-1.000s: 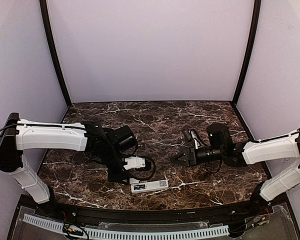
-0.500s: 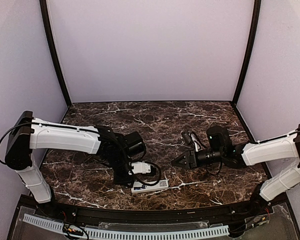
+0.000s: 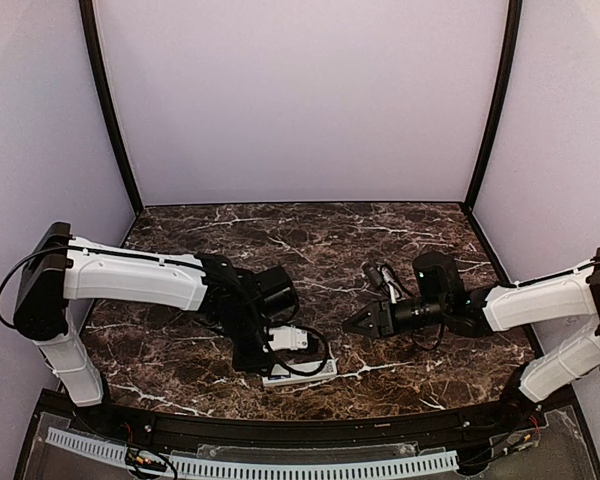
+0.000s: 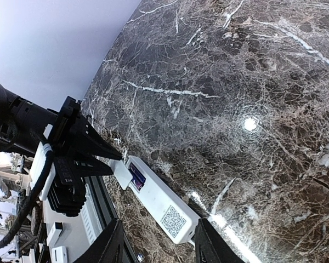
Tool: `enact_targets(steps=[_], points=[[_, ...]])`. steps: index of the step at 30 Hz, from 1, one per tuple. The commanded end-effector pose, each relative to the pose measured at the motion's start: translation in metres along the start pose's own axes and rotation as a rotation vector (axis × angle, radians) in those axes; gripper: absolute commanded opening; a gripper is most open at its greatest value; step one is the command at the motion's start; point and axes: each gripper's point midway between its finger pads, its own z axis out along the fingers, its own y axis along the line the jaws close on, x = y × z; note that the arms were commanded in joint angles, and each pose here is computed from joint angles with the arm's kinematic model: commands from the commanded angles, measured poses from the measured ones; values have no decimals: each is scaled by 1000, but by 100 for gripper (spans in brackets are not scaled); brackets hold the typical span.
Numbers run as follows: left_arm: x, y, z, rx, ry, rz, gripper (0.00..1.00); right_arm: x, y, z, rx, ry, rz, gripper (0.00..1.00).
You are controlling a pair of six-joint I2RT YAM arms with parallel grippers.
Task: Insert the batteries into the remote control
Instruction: Place the battery cover on the remote control without the battery cover.
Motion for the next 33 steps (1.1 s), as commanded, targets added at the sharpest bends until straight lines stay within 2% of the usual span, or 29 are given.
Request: enact_targets(steps=[1,33], points=[[-4,1,0,-13,14,9,22,1,-8,-1,34,-11,0,44],[-2,-1,11,2,49,-22,26,2,-13,-5,47,-19,8,44]])
